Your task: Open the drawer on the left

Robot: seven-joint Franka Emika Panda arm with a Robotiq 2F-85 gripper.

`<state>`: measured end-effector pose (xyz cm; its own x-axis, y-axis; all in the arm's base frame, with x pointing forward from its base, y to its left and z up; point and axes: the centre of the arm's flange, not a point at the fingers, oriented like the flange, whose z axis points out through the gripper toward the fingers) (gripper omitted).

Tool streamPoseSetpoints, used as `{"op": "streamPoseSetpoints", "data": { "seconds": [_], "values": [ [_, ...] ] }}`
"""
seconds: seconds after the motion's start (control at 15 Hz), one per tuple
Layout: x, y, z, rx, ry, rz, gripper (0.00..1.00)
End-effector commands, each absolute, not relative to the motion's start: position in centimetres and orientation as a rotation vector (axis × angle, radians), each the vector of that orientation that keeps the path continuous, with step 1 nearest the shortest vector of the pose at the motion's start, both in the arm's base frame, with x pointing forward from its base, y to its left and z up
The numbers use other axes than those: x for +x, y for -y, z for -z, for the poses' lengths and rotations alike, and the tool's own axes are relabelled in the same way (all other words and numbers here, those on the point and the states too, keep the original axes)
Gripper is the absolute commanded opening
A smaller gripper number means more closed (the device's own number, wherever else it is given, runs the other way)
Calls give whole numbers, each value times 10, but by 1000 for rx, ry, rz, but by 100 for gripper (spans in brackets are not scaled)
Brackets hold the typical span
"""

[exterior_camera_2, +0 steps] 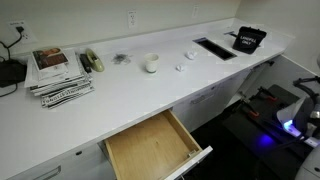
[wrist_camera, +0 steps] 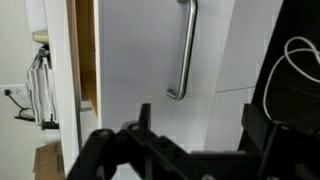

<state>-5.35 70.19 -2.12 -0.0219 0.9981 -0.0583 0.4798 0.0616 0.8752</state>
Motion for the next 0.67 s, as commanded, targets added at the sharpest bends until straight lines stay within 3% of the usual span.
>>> {"op": "streamPoseSetpoints", "data": {
  "seconds": [0.0,0.6],
  "values": [
    [-39,-694,-25,1627,-1735,-736,100],
    [46,-673,-115,1845,-1990,-786,100]
  ]
}}
